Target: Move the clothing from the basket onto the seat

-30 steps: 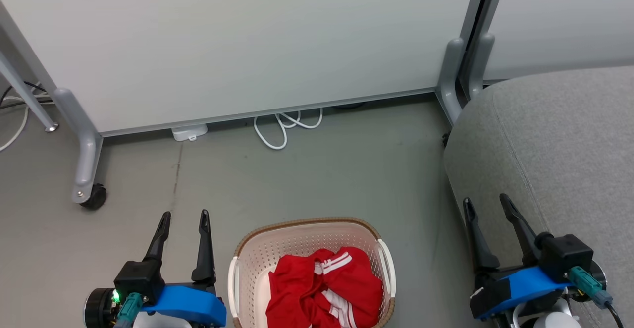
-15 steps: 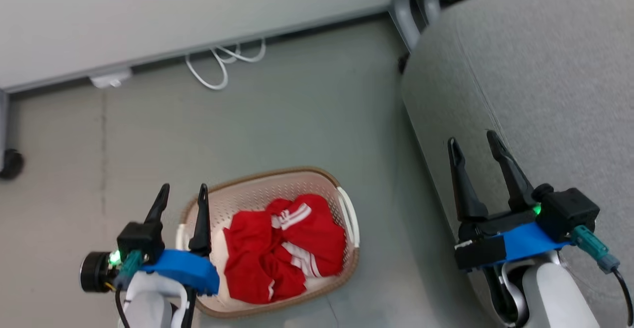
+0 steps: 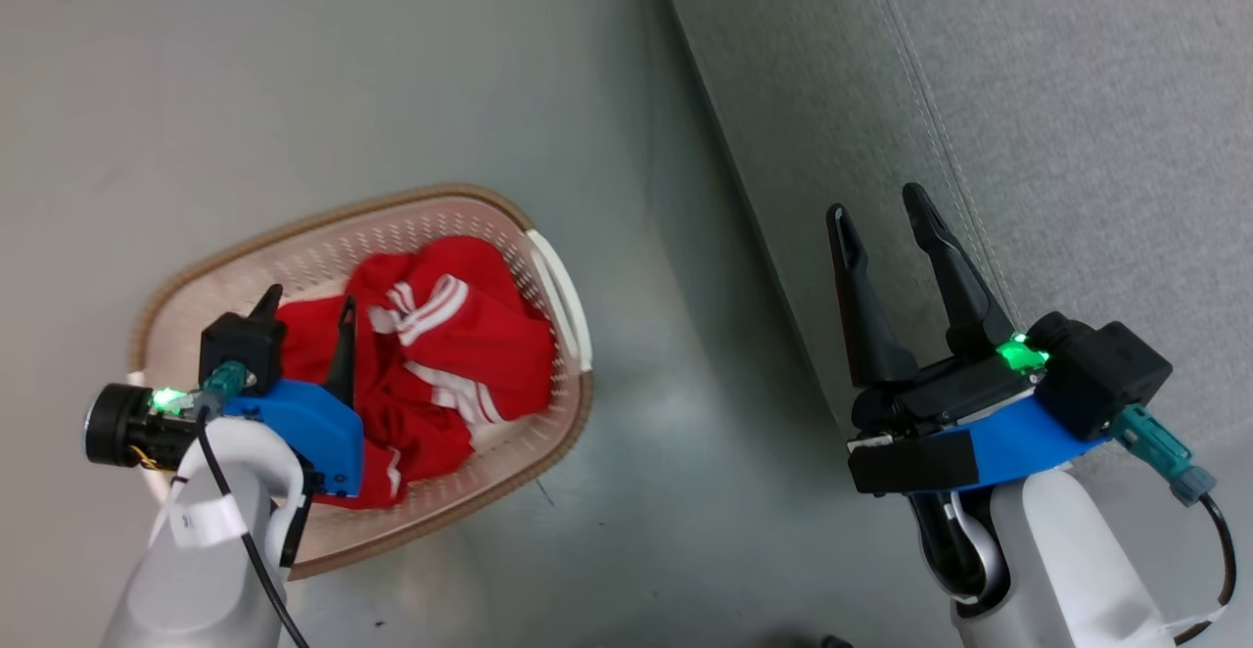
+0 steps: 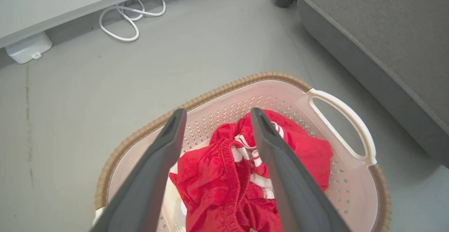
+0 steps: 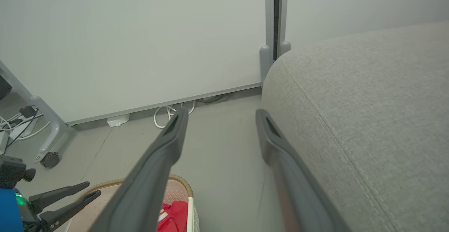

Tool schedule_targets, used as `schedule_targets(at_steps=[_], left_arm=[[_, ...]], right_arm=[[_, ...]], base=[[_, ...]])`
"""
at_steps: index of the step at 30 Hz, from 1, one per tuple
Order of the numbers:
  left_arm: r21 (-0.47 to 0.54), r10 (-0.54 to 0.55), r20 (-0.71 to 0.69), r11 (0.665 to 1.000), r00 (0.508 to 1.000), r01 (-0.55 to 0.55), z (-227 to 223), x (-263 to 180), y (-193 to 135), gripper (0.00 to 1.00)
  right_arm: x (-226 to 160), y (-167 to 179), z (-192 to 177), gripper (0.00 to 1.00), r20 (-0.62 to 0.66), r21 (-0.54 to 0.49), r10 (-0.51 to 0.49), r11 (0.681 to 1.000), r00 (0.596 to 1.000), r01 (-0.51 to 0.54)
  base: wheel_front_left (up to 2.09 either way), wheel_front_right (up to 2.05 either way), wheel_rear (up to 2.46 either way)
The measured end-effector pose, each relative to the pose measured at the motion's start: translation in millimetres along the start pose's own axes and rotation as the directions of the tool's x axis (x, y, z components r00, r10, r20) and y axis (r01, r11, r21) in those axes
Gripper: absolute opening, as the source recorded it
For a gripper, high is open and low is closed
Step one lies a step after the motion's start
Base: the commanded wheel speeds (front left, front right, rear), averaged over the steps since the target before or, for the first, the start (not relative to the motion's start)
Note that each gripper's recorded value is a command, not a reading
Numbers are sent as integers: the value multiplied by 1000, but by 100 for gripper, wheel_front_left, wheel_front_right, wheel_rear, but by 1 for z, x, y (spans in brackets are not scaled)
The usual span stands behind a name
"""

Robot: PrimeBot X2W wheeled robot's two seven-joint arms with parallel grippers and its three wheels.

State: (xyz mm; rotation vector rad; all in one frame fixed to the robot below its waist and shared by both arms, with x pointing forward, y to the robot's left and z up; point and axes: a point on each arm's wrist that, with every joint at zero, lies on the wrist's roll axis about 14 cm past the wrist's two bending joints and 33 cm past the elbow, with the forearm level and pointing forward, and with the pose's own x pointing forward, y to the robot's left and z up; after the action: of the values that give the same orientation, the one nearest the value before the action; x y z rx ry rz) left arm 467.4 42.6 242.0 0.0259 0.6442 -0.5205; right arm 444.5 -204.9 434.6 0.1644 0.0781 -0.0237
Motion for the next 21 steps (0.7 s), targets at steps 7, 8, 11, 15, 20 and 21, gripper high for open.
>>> schedule_targets(at_steps=[7,8,11,15,20,21], left_arm=[[14,-79,-183,996,980,83,-58,45,-12,100],[19,-79,-199,996,977,85,-64,50,-12,100],[25,-88,-241,995,966,97,-80,65,-13,100],[48,-76,-294,994,953,94,-100,80,-9,100],[68,-52,-330,995,943,78,-111,90,-2,100],[65,-50,-331,995,942,76,-111,91,-2,100]], right_arm=[[6,-16,-19,100,-45,6,-40,999,998,40],[6,-18,-23,100,-54,7,-46,999,997,47],[5,-22,-33,100,-83,9,-59,998,995,60],[2,-28,-46,100,-118,9,-79,997,990,80],[0,-30,-56,100,-145,15,-90,996,985,93],[0,-29,-57,100,-147,21,-88,996,985,92]], base=[[0,0,0],[0,0,0],[0,0,0],[0,0,0],[0,0,0],[0,0,0]])
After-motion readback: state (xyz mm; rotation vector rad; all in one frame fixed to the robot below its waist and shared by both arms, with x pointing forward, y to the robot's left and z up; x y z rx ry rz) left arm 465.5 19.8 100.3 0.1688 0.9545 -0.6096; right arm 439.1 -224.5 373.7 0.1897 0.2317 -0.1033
